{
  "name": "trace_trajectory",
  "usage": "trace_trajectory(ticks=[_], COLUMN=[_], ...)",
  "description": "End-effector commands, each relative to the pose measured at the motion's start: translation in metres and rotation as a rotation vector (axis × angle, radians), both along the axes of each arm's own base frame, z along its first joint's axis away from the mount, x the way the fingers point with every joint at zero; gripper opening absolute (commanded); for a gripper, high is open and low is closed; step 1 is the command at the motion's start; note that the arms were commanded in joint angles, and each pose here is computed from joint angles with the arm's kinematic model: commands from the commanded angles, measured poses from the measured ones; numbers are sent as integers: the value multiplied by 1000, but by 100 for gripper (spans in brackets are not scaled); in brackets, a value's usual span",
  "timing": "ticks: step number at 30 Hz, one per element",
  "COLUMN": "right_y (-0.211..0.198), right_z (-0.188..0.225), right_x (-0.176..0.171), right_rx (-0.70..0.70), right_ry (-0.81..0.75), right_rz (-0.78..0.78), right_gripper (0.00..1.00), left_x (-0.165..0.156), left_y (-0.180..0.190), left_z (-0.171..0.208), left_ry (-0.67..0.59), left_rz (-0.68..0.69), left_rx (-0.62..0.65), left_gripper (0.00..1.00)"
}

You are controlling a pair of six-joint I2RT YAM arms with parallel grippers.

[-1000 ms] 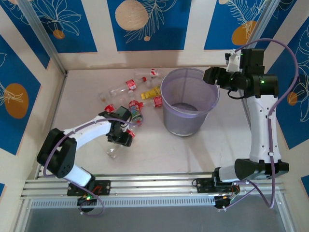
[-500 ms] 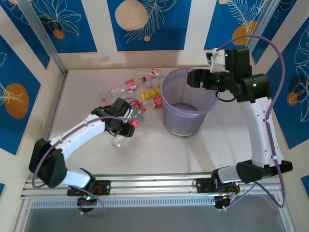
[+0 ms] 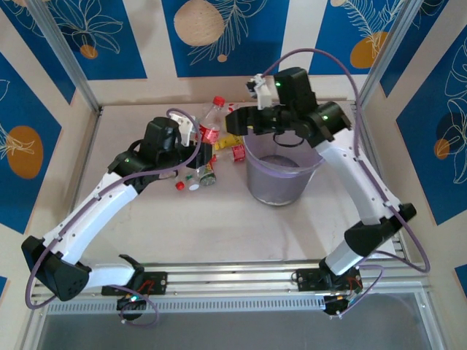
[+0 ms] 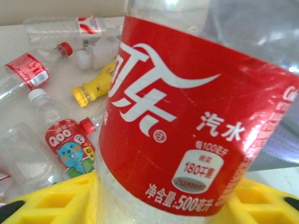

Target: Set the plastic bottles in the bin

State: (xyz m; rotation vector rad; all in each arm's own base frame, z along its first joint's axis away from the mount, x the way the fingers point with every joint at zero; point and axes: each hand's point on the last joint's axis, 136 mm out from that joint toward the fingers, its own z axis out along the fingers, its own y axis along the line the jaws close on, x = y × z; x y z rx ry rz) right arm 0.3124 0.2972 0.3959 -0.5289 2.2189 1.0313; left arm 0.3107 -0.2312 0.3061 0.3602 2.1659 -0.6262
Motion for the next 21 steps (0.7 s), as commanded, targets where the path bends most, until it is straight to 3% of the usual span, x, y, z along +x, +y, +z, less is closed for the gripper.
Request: trace_trajectory(ticks=[1, 9, 15, 17, 19, 21], right_y=[23, 56, 54, 50, 46, 40], right_z=[15, -6, -4, -1, 3, 14], right_x=[7, 27, 31, 33, 37, 42], right_rx=[63, 51, 41, 42, 45, 50], right_ry=[-30, 24, 15, 4, -11, -50], right_rz=[45, 81, 69, 61, 50, 40], right_gripper=[76, 78, 51, 49, 49, 49], left_x=[-3, -5, 0, 0, -2, -6], left_y=[-12, -16, -12, -13, -14, -14], left_z=[33, 39, 36, 36, 38, 42], left_ry=[-61, -75, -75, -80, -91, -107], left_rz=[-40, -56, -28, -29, -45, -58], left_rx=[-118, -156, -138, -141, -151, -166], left_gripper=[53, 53, 56, 68, 94, 100])
